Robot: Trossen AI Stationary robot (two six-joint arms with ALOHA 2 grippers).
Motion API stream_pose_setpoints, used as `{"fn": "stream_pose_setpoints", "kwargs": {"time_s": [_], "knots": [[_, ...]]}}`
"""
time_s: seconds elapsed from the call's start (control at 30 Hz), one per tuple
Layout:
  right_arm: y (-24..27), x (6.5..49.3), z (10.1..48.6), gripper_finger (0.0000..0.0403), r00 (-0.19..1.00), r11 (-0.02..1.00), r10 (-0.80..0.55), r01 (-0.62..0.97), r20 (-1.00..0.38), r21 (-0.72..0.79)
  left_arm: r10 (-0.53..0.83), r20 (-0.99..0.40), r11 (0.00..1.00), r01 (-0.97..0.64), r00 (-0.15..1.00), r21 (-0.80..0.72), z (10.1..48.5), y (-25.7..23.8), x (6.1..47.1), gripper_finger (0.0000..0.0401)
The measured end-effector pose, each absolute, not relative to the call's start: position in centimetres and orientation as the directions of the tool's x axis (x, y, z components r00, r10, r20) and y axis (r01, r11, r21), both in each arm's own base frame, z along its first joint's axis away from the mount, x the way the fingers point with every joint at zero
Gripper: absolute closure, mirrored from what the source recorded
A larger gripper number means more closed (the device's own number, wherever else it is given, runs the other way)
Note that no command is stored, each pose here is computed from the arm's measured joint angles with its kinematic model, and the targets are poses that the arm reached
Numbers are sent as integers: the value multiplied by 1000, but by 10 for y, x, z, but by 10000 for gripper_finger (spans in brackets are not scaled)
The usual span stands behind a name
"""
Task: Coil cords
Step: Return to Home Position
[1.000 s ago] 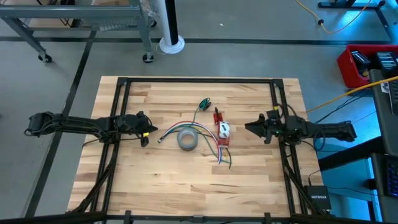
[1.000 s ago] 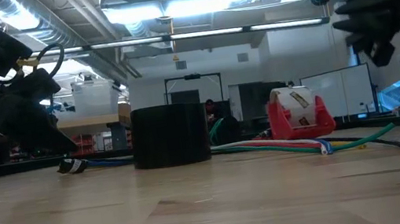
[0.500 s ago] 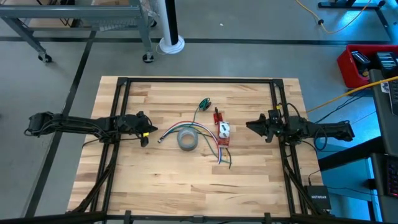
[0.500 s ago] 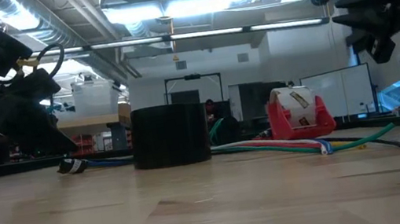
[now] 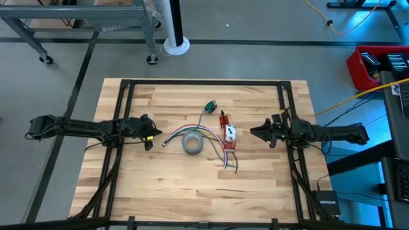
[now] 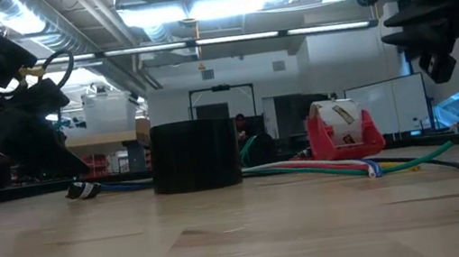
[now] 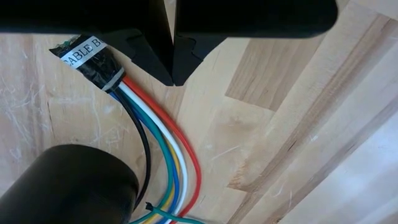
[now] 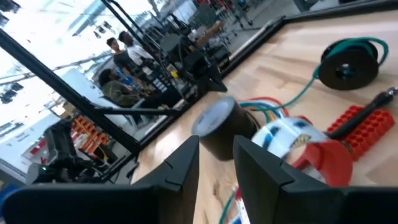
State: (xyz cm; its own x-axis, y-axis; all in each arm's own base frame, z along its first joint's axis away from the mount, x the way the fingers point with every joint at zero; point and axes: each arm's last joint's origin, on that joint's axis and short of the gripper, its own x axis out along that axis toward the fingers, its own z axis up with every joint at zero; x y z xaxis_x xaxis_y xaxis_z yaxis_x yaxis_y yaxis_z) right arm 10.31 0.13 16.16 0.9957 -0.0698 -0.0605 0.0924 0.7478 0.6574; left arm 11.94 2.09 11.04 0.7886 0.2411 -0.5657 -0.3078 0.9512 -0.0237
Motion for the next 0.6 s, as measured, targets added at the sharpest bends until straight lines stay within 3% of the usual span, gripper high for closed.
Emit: {"fn": "stream_pose_setpoints", "kwargs": {"time_s": [0.6], "knots": [[0, 104, 161, 299, 992, 744, -104, 122, -67, 657, 242, -550, 951, -307, 799, -27, 112, 21, 119, 401]]}}
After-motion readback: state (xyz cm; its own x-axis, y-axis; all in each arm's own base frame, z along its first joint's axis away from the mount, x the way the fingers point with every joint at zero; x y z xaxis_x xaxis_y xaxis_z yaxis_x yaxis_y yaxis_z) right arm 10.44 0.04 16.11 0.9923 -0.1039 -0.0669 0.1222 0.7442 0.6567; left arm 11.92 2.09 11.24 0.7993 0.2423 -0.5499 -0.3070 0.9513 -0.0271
